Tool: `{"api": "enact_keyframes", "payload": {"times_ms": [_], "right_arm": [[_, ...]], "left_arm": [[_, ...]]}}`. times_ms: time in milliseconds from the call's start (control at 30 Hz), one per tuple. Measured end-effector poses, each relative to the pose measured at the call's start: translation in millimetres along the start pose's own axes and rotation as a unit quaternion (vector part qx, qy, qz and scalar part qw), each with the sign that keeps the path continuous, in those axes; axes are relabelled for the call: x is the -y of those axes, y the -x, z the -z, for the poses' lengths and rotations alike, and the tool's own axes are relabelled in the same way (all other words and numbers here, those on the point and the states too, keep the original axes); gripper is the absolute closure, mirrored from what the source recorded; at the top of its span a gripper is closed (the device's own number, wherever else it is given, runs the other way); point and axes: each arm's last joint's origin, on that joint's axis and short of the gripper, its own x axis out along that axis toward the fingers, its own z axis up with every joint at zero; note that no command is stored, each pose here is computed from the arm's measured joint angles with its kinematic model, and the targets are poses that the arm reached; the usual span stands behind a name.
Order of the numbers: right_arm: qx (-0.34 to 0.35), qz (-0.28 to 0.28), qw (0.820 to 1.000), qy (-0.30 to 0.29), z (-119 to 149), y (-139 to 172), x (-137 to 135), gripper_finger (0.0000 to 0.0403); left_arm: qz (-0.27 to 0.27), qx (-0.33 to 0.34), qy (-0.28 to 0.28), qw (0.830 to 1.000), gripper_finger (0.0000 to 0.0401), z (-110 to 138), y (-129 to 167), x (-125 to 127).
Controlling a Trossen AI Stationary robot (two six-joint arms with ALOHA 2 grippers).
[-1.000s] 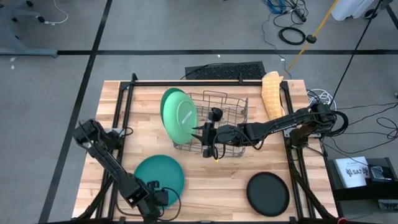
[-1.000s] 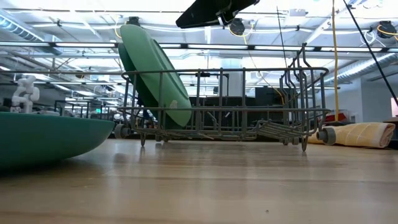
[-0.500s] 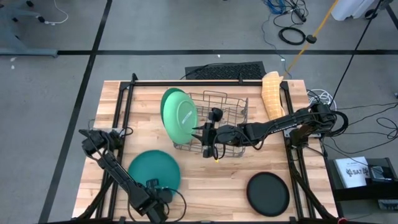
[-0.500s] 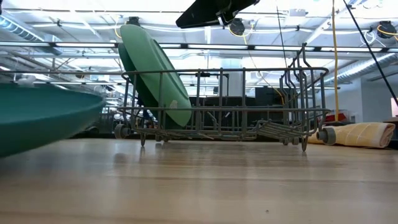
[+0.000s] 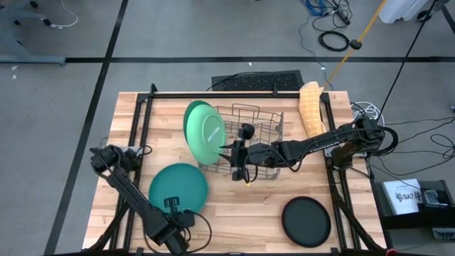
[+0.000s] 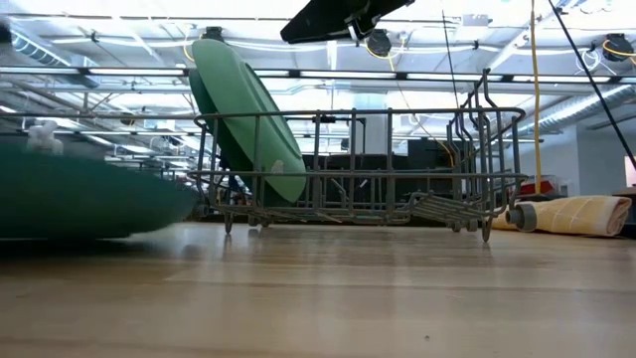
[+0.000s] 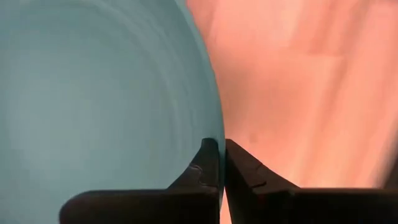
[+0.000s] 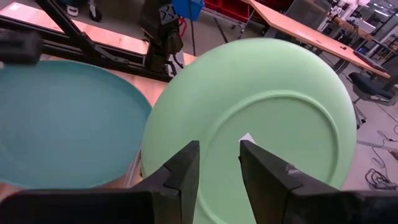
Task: Sort dishes
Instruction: Put the blue plate into the dish rack
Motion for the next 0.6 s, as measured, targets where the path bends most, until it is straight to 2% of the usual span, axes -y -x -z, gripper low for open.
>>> {"api": "enact_keyframes", "payload": {"times_ms": [167,267,367,467,600], "right_arm": [[0.003,-0.002,1.0,0.008,-1.7,2.3,-0.5,0.0293],[0.013,-0.005,1.0,0.025,-9.1,12.7,-0.5,0.0293],[0.025,0.01,0.999,0.039,-21.2,32.0,0.7,0.0293],[0.024,0.052,0.997,0.051,-33.5,59.9,4.3,0.0293],[0.02,0.113,0.992,0.048,-46.3,99.5,10.2,0.0293]], "left_arm": [[0.055,0.037,-0.029,0.997,0.04,-5.2,59.1,-6.6],[0.103,0.101,-0.047,0.988,0.04,-8.5,103.6,-16.2],[0.107,0.19,-0.054,0.974,0.04,-7.5,138.8,-29.4],[0.098,0.303,-0.042,0.947,0.04,-7.2,170.6,-44.7],[0.019,0.443,-0.015,0.896,0.0401,-16.0,193.7,-60.3]]}}
